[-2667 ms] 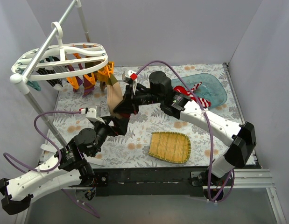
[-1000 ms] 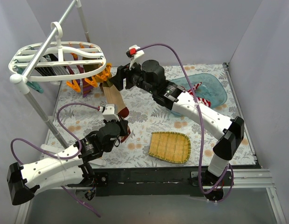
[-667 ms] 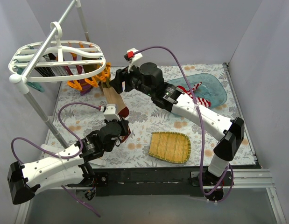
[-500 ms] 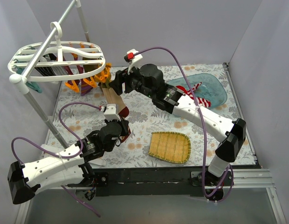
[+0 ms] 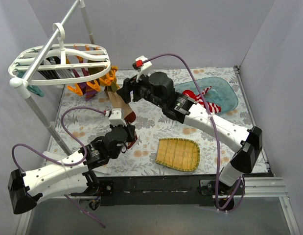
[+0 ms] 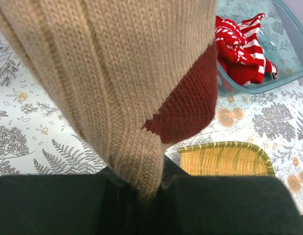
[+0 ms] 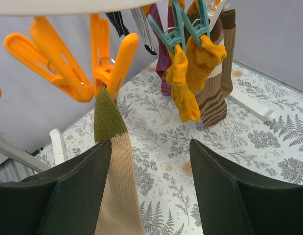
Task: Remove the socks clipped to the hanger
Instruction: Remove the sock from the hanger.
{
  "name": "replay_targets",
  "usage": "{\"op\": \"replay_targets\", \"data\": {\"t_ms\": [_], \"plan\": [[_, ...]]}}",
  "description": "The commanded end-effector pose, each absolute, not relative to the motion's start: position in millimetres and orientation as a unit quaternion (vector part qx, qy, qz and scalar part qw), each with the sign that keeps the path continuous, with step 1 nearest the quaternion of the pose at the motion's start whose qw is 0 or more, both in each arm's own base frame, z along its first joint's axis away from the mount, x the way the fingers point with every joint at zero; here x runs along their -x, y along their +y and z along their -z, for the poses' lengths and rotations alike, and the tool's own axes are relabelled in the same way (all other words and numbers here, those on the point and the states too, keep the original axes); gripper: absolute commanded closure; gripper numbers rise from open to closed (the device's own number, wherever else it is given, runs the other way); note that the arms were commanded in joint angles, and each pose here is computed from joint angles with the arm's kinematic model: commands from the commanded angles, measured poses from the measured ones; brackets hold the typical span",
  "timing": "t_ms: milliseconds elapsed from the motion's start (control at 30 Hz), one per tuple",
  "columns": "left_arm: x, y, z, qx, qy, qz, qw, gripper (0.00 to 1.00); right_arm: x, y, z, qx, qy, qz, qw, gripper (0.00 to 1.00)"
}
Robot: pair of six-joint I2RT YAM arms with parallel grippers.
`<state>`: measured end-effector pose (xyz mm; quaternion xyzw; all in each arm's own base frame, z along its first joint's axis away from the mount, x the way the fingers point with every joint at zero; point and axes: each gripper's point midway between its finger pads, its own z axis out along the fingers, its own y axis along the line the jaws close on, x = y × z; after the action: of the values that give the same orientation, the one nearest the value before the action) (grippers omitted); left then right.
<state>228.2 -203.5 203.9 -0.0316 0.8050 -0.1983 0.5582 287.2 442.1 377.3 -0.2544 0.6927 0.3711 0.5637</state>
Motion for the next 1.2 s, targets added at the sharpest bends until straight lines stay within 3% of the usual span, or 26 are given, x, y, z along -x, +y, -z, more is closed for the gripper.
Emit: {"op": "replay_targets", "data": {"t_ms": [0, 767, 1167], "plan": [[-230, -207, -223, 0.037, 0.793, 0.211, 0.57, 1.0, -272, 430, -419, 0.238, 0.653, -0.393, 0.602, 0.27], [-230, -210, -227, 0.034, 0.792, 0.218, 0.569, 1.0, -293, 470, -413, 0.258, 0.664, -0.369, 0.597, 0.25], [-227, -205, -233, 0.033, 0.788, 0.222, 0.574, 1.0, -308, 464, -429, 0.217, 0.652, -0.358, 0.632, 0.27]]}}
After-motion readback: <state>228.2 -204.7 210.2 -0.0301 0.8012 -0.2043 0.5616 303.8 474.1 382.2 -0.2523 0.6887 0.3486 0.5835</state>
